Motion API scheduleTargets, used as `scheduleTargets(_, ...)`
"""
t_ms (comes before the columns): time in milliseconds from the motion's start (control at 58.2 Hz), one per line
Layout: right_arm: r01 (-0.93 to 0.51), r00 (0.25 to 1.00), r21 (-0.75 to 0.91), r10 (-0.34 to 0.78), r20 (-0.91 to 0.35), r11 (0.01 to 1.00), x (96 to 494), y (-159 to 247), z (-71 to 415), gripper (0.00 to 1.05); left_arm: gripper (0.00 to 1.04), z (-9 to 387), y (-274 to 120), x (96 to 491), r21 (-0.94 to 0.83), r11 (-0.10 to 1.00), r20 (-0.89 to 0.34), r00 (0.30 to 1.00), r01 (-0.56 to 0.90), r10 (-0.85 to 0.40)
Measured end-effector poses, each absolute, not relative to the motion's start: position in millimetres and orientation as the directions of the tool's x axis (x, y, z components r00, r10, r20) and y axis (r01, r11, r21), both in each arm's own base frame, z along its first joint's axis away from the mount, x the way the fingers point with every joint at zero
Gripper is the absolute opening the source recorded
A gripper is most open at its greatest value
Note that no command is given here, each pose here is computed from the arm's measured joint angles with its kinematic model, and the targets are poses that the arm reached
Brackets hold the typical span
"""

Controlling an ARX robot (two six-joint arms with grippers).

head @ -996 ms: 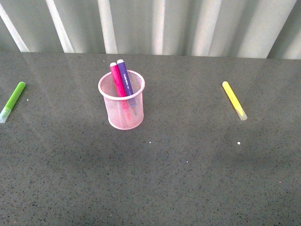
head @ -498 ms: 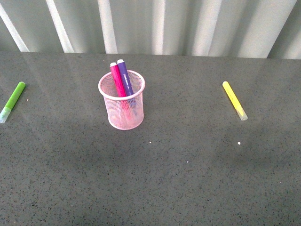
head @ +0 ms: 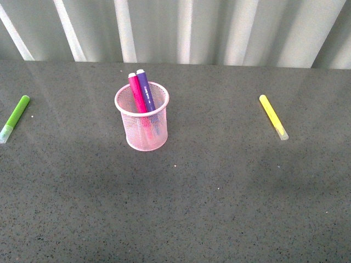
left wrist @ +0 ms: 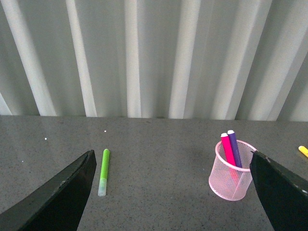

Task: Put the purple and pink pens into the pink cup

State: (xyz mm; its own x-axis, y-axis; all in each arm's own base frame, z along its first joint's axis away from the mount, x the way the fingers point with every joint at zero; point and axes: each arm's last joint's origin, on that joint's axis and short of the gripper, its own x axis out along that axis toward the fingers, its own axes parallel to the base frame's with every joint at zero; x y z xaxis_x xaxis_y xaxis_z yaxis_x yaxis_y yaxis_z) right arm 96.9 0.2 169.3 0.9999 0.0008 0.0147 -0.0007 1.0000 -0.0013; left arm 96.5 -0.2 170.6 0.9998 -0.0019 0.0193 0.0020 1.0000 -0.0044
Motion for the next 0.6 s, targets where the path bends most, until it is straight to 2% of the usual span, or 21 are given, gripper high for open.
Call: scheduleTargets(601,0.000,1.000,-0.001,0.000,0.015,1.000,96.9,0.2,169.3,0.98,0.98,170.6,-0.2,96.5,-0.004,1.000,0.019,1.000,0.002,-0.002)
